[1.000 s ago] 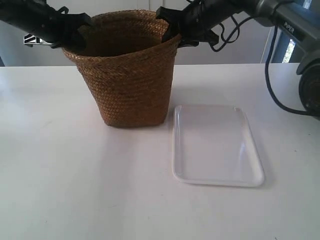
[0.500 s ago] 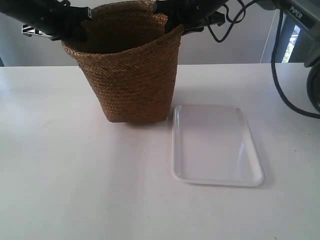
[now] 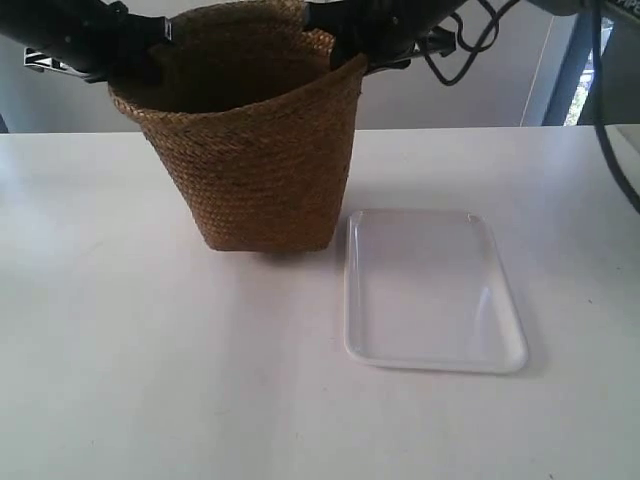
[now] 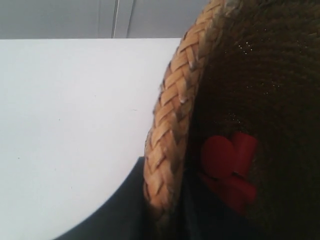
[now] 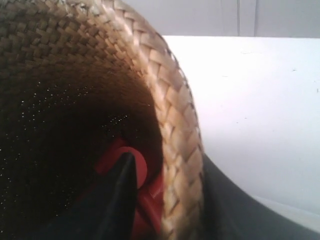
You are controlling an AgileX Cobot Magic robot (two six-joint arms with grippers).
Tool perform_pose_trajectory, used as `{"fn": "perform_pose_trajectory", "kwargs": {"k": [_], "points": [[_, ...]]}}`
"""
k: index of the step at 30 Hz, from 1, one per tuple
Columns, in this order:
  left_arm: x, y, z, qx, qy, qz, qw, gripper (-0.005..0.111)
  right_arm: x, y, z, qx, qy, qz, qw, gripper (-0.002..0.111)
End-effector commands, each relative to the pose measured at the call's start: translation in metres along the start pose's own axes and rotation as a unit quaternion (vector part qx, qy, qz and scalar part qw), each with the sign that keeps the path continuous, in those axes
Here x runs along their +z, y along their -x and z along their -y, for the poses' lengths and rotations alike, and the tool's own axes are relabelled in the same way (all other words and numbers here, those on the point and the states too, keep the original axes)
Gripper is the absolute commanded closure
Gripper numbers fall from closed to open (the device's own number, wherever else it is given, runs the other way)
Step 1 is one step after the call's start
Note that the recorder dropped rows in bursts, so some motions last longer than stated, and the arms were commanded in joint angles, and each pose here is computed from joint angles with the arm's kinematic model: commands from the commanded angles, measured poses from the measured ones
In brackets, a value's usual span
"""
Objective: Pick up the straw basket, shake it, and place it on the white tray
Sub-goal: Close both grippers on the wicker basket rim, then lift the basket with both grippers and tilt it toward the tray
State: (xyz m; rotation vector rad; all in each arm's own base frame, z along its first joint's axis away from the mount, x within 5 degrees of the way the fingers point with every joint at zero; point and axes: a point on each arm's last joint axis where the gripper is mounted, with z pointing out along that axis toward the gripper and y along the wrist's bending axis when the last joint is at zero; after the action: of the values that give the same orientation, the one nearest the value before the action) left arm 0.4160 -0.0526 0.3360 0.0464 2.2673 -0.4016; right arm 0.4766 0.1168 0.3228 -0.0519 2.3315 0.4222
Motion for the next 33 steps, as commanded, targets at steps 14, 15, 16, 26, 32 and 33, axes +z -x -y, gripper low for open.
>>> {"fn": "perform_pose_trajectory", "kwargs": {"k": [14, 15, 16, 26, 32, 33], "points": [[-0.060, -0.022, 0.036, 0.035, -0.012, 0.083, 0.996, 0.107, -0.063, -0.027, -0.023, -0.044, 0.005, 0.099, 0.994, 0.108], [-0.064, -0.023, 0.036, 0.037, -0.011, 0.086, 0.996, 0.107, -0.066, -0.029, -0.027, -0.046, 0.009, 0.101, 0.994, 0.108], [-0.070, -0.025, 0.037, 0.037, -0.011, 0.090, 0.995, 0.107, -0.070, -0.031, -0.029, -0.049, 0.011, 0.103, 0.993, 0.108], [-0.109, -0.059, 0.036, 0.018, -0.007, 0.114, 0.993, 0.107, -0.104, -0.065, -0.041, -0.062, 0.025, 0.104, 0.992, 0.108], [-0.139, -0.077, 0.039, 0.005, -0.016, 0.134, 0.991, 0.107, -0.128, -0.093, -0.043, -0.068, 0.035, 0.096, 0.992, 0.108], [-0.144, -0.081, 0.042, 0.007, -0.020, 0.134, 0.991, 0.107, -0.131, -0.096, -0.043, -0.069, 0.036, 0.096, 0.992, 0.108]]}}
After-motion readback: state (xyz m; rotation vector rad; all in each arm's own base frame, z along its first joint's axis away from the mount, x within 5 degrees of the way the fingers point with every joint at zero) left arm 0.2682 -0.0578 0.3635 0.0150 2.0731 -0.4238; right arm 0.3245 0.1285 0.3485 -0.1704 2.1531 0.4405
